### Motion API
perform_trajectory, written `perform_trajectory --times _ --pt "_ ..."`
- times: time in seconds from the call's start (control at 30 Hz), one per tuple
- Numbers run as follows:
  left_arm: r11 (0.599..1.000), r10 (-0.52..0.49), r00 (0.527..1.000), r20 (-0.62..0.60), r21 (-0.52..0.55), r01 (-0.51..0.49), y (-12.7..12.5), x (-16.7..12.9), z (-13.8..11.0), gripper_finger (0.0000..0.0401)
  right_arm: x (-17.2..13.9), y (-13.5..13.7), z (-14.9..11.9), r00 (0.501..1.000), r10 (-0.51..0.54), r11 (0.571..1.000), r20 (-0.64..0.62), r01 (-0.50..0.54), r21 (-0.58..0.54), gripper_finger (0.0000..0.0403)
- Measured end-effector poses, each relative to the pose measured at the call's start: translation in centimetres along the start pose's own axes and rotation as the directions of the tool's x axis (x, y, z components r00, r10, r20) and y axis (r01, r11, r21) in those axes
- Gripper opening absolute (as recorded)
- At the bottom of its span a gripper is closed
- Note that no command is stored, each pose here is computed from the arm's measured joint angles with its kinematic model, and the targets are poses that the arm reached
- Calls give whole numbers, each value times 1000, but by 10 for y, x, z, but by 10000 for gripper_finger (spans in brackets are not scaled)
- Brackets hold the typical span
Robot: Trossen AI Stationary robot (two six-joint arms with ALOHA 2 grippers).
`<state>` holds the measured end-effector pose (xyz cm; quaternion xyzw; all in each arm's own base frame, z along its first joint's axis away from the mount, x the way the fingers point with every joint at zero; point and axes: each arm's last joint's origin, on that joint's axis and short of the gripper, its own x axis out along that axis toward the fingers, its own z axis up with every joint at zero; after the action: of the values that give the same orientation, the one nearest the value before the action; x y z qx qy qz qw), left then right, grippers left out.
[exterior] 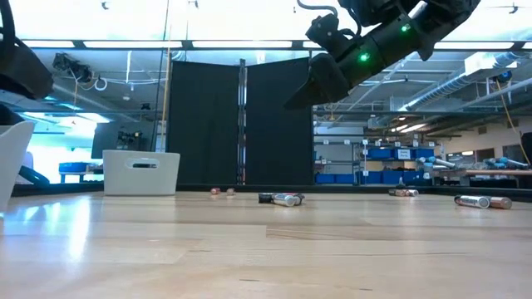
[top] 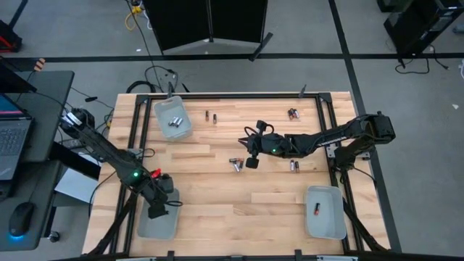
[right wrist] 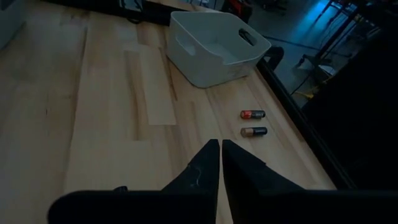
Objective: Sort batteries
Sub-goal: Put the black-brown battery into the bottom left gray bin
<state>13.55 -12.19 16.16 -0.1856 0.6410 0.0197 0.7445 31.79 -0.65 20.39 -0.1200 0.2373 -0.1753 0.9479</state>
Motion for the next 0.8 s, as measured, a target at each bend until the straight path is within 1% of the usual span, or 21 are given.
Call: perform_trajectory --times 0.17,0.3,0.37,0.63,0.8 --pt "1000 2 1000 -25 -16 -2 2 2 -2 58 0 0 0 1000 0 1000 0 0 0 35" --pt "1000 -6 1000 -26 -26 5 1 2 -1 97 0 0 0 1000 0 1000 1 0 1 37" --pt "1000 -6 1000 -26 -26 5 1 2 -1 107 0 0 0 1000 0 1000 1 0 1 35" --pt "1000 0 1000 -17 -24 0 -2 -3 1 106 0 0 0 1000 0 1000 1 0 -1 39" --pt "1000 18 1000 16 16 -18 -10 -16 6 101 0 0 0 1000 -1 1000 2 1 -2 43"
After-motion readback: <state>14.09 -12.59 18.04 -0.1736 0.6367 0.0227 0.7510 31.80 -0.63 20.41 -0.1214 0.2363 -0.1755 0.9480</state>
